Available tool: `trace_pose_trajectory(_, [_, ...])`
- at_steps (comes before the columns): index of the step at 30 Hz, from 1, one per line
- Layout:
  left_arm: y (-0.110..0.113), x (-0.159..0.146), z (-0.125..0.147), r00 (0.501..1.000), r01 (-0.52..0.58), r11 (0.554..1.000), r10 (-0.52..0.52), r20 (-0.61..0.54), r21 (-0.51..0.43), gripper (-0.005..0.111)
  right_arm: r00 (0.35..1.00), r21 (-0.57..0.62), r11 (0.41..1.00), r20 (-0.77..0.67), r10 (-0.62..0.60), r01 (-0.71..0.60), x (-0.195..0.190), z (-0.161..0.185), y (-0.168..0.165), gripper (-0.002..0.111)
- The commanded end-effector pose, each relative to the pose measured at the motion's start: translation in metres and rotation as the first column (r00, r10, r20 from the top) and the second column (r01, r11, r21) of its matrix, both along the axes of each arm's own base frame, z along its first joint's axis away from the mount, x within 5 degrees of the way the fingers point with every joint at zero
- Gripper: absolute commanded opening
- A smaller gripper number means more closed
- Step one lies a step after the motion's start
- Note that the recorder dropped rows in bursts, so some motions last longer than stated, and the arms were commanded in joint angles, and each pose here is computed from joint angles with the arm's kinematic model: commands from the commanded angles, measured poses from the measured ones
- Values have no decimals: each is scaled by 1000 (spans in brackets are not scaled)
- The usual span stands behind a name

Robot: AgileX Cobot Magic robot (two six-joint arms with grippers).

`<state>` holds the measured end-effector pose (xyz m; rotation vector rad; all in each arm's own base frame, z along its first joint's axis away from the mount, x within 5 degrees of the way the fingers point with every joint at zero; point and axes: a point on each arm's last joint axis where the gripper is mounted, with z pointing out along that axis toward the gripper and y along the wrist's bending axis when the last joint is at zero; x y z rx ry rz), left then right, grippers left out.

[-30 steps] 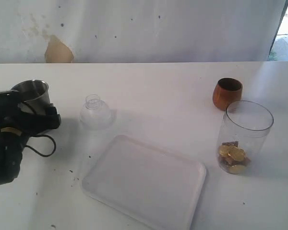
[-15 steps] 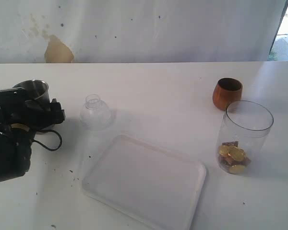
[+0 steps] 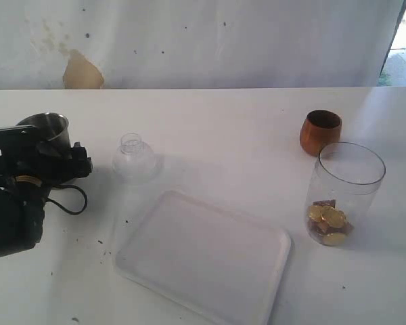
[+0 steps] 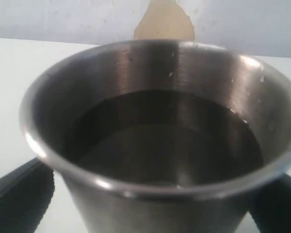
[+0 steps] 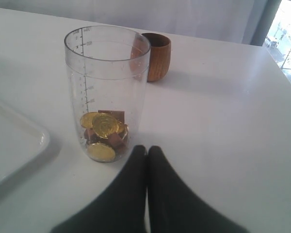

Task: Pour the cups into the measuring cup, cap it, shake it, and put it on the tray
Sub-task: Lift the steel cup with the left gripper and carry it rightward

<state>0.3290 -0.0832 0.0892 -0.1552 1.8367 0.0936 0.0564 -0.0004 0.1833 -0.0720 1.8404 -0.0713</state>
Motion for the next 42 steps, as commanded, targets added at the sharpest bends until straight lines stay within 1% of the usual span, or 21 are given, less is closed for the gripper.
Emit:
trace_pose_trajectory(1, [0,1,2,1000,-7,1000,7,19,0,105,1000,1,1000,4,2,-2,1,-1,0,0])
trace_pose_trajectory(4, [0,1,4,999,-13,1000,13,43,5,105,1000,1,1000,4,2,-2,1,-1,0,0])
trace_pose_trajectory(11, [0,1,4,999,-10,1000,10,39,-2,105,1000,1,1000,4,2,-2,1,-1,0,0])
trace_pose_trajectory(14, [-3,8,7,999,-12,1000,13,46,-18,105,1000,1,1000,4,2,-2,1,-1,0,0])
trace_pose_trajectory(16, [-6,13,7,1000,-5,999,6,24,-35,105,1000,1,1000,4,2,-2,1,-1,0,0])
trace_pose_trajectory(18, [-5,14,4,999,-41,997,40,-18,-62,105,1000,1,1000,4,2,-2,1,-1,0,0])
trace_pose_trajectory(21, [-3,14,4,997,-69,996,68,-20,-64,104,1000,1,1000,4,2,-2,1,-1,0,0])
trace_pose_trajectory(22, [-3,14,5,998,-68,996,67,-16,-63,100,1000,1,1000,4,2,-2,1,-1,0,0])
trace_pose_trajectory(23, [-3,14,5,998,-63,996,63,-14,-61,93,1000,1,1000,4,2,-2,1,-1,0,0])
trace_pose_trajectory(25, [-4,14,5,998,-57,997,56,-13,-59,66,1000,1,1000,4,2,-2,1,-1,0,0])
trace_pose_trajectory(26, [-4,14,5,999,-49,997,49,-12,-57,47,1000,1,1000,4,2,-2,1,-1,0,0])
trace_pose_trajectory(27, [-4,14,5,999,-49,997,49,-12,-57,33,1000,1,1000,4,2,-2,1,-1,0,0])
trace_pose_trajectory(28, [-3,14,5,998,-58,997,58,-14,-60,15,1000,1,1000,4,2,-2,1,-1,0,0])
trace_pose_trajectory(30, [-3,14,4,998,-67,996,66,-19,-63,0,1000,1,1000,4,2,-2,1,-1,0,0])
trace_pose_trajectory(36, [-4,13,2,998,-55,996,52,-43,-68,0,1000,1,1000,4,2,-2,1,-1,0,0])
trace_pose_trajectory(39, [-5,13,1,997,-62,993,57,-50,-102,0,1000,1,1000,4,2,-2,1,-1,0,0])
trace_pose_trajectory(41, [-6,13,1,997,-50,994,44,-68,-94,0,1000,1,1000,4,2,-2,1,-1,0,0])
trace_pose_trajectory(42, [-7,12,2,996,-31,997,25,-87,-67,0,1000,1,1000,4,2,-2,1,-1,0,0])
